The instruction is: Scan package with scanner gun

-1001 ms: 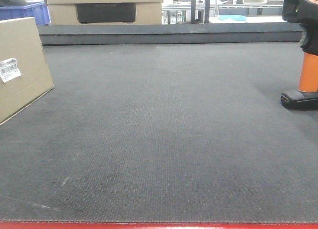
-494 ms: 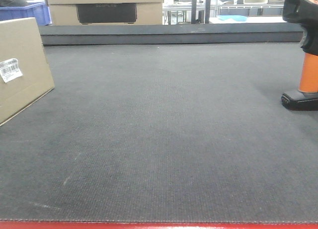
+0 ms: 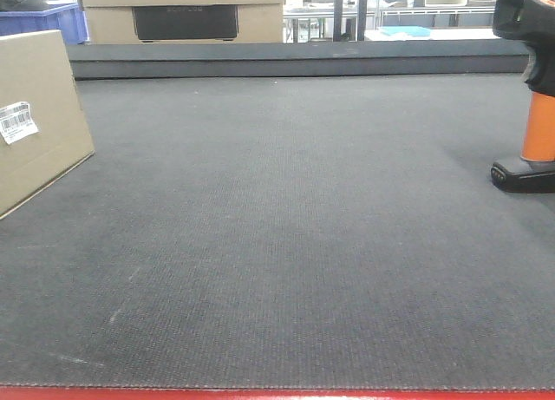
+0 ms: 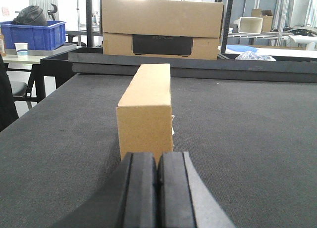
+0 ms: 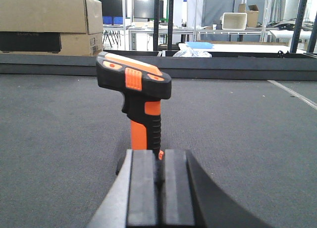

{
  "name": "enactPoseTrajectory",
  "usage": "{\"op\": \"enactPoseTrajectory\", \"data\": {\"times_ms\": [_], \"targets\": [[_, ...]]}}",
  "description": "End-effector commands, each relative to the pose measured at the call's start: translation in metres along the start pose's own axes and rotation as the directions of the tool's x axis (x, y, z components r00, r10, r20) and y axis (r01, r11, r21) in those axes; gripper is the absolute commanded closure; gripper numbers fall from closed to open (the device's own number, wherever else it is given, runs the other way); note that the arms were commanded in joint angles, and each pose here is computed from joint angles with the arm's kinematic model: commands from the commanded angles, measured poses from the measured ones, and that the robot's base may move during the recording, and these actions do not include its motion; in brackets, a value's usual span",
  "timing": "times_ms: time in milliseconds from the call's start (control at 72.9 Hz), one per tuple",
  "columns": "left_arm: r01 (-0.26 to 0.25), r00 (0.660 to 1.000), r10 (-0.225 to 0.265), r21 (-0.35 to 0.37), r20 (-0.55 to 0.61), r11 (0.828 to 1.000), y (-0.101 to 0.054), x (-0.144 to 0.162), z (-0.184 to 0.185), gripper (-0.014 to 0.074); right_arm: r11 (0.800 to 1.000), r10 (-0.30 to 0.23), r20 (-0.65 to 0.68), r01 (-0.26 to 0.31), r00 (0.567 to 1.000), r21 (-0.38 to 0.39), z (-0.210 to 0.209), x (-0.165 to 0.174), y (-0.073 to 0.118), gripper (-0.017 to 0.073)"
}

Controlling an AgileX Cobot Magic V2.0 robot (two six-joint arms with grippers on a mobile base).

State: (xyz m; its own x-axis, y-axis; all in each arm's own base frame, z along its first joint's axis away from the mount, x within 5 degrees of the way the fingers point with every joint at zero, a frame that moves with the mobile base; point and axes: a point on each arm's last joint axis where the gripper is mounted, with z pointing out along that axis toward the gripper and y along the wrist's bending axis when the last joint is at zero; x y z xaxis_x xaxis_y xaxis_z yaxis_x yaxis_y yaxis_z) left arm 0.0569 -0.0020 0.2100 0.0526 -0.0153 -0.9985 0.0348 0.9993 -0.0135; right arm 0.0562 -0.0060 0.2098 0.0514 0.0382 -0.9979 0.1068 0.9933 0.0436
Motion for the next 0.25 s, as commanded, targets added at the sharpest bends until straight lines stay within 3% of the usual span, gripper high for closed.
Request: {"op": "enactPoseTrajectory", "data": {"times_ms": [0, 233], "targets": [[0.006, 1.000, -0.006, -0.002, 0.022, 1.000, 0.0001, -0.0021, -0.0006, 0.0705, 1.000, -0.004, 0.019, 0.004, 1.000, 0.005, -0.0002, -0.0014, -0.0003, 0.0728], [0.006, 1.000, -0.006, -0.002, 0.022, 1.000, 0.0001, -0.0021, -0.0006, 0.0705, 1.000, -0.004, 0.019, 0.004, 1.000, 0.005, -0.0002, -0.0014, -0.0003, 0.0728]]}}
